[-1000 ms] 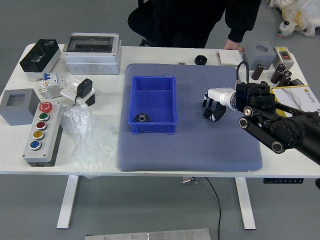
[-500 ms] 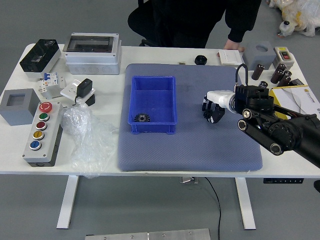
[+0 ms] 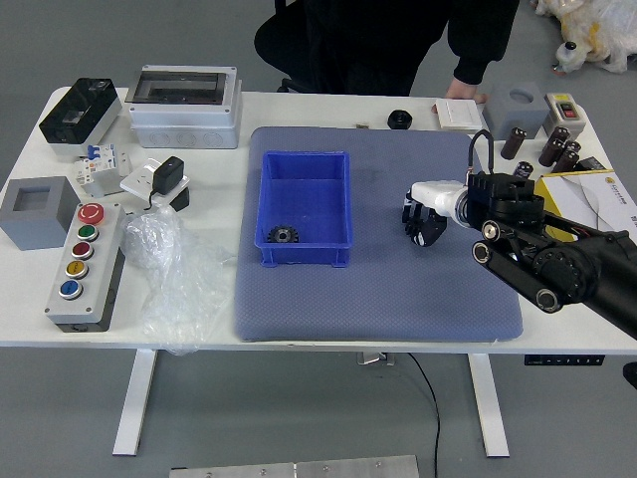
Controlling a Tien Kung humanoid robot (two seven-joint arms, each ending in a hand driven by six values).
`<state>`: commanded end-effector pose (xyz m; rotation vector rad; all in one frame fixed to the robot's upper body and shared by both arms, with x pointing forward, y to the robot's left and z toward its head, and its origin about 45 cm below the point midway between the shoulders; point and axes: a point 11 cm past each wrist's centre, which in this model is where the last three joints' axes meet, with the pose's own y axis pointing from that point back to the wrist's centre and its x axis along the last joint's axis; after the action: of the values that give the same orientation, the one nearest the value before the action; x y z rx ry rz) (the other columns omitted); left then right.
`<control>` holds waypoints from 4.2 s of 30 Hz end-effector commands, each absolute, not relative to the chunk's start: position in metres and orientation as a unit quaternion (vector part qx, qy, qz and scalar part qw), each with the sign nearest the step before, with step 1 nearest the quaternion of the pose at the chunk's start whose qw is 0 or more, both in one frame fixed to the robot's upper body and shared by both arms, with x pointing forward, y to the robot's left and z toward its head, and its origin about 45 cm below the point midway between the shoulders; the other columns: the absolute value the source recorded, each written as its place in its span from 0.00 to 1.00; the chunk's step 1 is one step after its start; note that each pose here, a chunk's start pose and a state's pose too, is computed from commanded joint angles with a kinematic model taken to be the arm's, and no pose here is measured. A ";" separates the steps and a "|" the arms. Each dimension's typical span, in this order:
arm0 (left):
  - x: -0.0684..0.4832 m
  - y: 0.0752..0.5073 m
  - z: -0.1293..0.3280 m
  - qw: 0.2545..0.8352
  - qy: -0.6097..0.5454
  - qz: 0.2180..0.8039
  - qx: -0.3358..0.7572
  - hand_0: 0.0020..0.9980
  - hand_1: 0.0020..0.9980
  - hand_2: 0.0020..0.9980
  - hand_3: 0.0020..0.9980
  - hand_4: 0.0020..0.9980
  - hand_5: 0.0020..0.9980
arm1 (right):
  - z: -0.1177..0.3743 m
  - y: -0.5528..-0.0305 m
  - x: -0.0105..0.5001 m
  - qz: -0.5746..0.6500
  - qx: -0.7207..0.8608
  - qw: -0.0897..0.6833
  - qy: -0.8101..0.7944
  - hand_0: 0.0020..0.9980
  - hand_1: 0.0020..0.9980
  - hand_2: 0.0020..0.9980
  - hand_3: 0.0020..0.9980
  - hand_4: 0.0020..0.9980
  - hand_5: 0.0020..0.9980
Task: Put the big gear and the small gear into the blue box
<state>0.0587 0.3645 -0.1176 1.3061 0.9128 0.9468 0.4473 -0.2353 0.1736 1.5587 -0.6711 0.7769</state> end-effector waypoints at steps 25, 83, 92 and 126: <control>0.060 0.363 -0.118 0.602 0.394 0.408 0.562 0.86 0.83 0.83 0.78 0.60 0.37 | 0.179 -0.235 0.451 0.348 0.666 0.583 -0.310 0.50 0.36 0.47 0.60 0.60 0.03; 0.046 0.377 -0.116 0.590 0.397 0.405 0.575 0.86 0.83 0.83 0.78 0.60 0.37 | 0.278 -0.167 0.467 0.473 0.636 0.535 -0.293 0.50 0.37 0.47 0.61 0.54 0.04; 0.048 0.377 -0.116 0.591 0.395 0.403 0.576 0.86 0.83 0.83 0.78 0.60 0.37 | 0.279 -0.132 0.465 0.482 0.651 0.515 -0.280 0.50 0.37 0.47 0.60 0.54 0.06; 0.055 0.372 -0.116 0.598 0.390 0.398 0.577 0.86 0.83 0.83 0.78 0.60 0.37 | 0.269 -0.087 0.457 0.451 0.702 0.476 -0.276 0.46 0.44 0.55 0.66 0.72 0.25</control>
<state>0.0550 0.3724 -0.1161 1.3385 0.9040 0.9240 0.4570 -0.0871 0.2693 1.7162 -0.6754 1.1031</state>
